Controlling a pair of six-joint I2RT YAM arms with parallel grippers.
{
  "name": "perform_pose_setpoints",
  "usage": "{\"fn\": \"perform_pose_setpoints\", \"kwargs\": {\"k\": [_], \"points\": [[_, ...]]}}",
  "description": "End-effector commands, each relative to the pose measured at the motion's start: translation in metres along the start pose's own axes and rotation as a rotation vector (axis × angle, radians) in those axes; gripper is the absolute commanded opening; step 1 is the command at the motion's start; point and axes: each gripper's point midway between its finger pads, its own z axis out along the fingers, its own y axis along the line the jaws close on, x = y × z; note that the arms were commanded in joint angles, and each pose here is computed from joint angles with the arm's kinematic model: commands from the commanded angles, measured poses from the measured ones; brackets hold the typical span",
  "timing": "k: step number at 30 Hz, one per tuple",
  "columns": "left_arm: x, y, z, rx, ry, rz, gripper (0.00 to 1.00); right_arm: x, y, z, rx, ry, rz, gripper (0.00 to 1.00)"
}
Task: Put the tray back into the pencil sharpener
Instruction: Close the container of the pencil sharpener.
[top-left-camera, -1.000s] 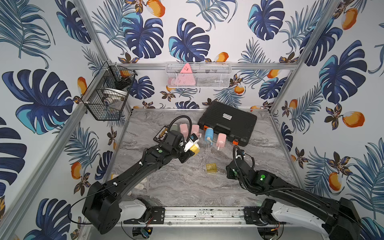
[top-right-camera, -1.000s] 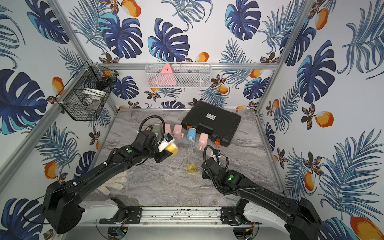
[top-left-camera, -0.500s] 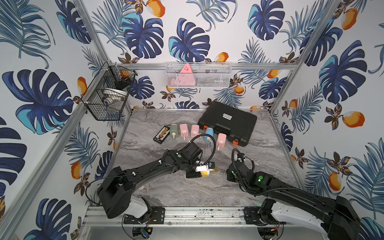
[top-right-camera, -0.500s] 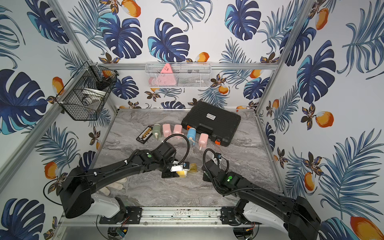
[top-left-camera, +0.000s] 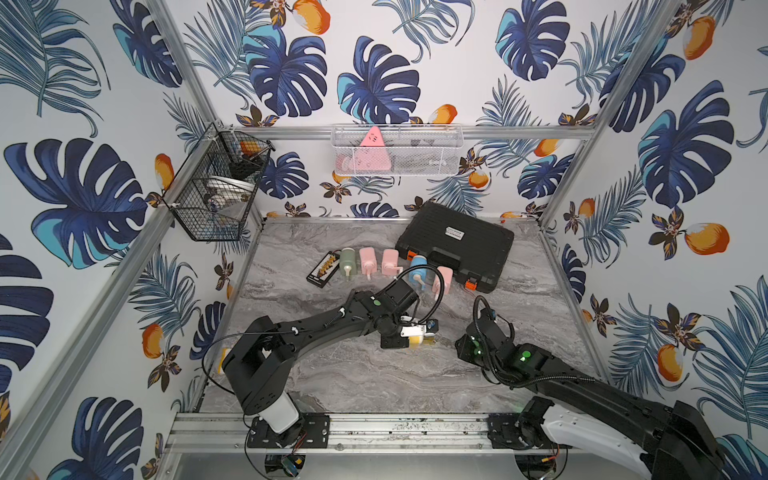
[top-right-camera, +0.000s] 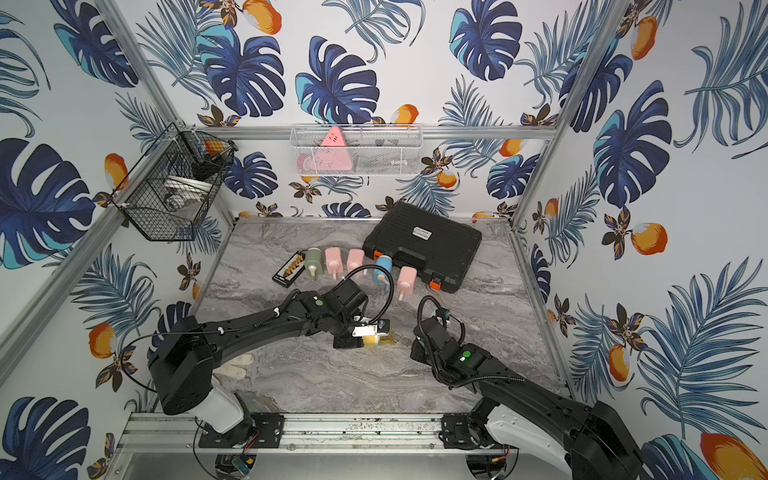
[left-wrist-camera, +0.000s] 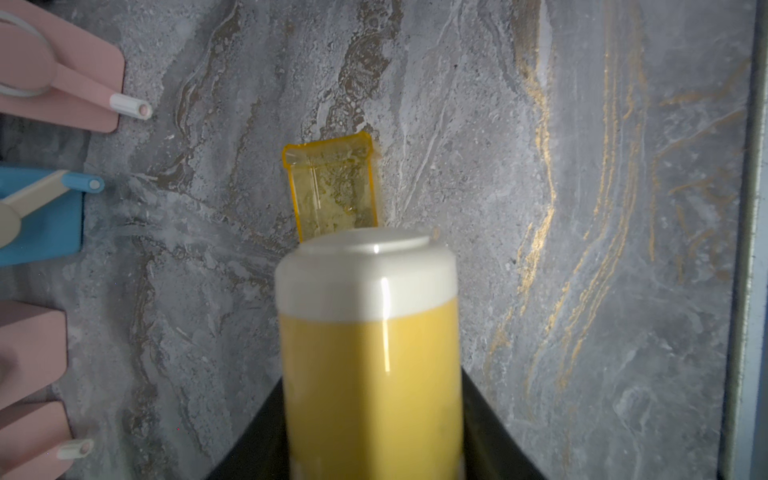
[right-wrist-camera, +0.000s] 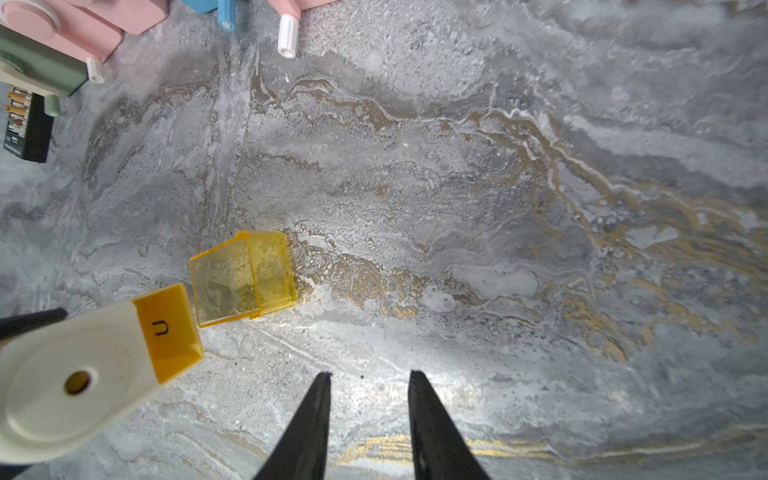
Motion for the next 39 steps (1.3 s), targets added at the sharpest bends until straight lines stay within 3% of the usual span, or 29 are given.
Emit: {"fn": "perform_pose_setpoints", "kwargs": {"k": [1, 15, 39], "points": [[0.003, -0.005, -0.007, 0.036, -0.035, -0.043, 0.32, -0.002, 0.010, 0.002, -0.041, 0.011, 0.001, 0.35], [0.005, 0.006, 0.015, 0.055, -0.085, -0.088, 0.40, -0.002, 0.041, 0.022, -0.130, 0.099, -0.043, 0.35], [0.023, 0.010, 0.041, 0.037, -0.014, -0.091, 0.51, -0.012, 0.063, 0.055, -0.209, 0.182, -0.077, 0.34]]}}
